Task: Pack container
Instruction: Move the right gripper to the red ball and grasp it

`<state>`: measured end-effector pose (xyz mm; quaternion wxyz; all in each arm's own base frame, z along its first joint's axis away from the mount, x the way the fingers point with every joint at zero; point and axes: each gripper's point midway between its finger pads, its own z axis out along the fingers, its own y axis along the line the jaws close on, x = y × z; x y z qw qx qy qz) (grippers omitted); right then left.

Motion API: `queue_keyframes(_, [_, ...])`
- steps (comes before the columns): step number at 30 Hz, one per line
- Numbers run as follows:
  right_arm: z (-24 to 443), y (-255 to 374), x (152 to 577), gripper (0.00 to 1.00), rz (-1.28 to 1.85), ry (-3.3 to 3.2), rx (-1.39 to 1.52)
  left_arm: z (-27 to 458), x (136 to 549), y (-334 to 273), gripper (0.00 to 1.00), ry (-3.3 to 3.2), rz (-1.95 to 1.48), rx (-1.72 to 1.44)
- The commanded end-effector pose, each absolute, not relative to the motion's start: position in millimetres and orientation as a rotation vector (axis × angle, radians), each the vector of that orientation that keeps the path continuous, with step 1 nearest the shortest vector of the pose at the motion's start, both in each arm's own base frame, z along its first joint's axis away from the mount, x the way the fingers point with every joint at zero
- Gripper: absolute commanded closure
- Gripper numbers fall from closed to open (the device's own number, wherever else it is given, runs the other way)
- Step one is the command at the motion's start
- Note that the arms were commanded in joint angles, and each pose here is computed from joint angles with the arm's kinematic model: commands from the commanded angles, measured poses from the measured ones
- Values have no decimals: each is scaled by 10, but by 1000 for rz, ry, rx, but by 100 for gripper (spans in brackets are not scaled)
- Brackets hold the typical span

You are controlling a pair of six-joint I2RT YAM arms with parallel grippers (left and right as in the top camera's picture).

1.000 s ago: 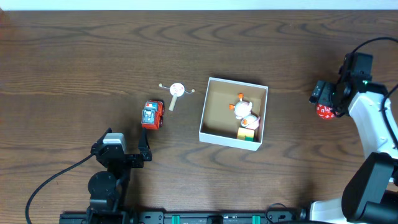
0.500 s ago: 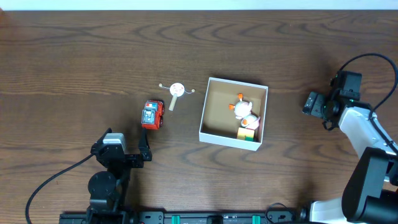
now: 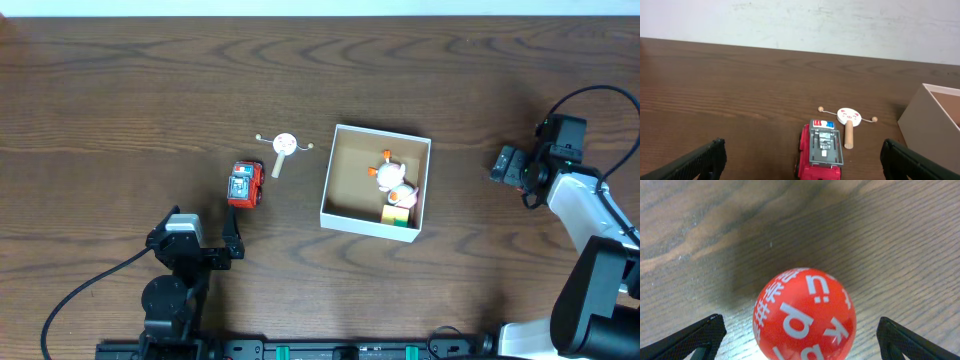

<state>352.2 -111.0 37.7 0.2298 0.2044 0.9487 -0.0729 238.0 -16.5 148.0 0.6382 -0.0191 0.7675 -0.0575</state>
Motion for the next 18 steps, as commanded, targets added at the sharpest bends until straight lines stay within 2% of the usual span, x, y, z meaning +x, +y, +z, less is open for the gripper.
queue_keyframes(1, [348,-1169,3524,1,-208,2610,553,1391,2369,-138,2,1780,-109,-43])
queue_keyframes(11, [189,-1199,3560,3,-209,2624,563,1391,2369,-138,2,1780,-109,-43])
queue_keyframes(12, [182,-1199,3559,8,-209,2626,563,1391,2369,-138,2,1780,-109,-43])
queue_keyframes(15, [190,-1204,3574,53,-212,2621,552,1391,2369,-138,2,1780,-109,-43])
queue_keyframes(18, [197,-1207,3589,78,-212,2614,552,1390,2368,-138,2,1780,-109,-43])
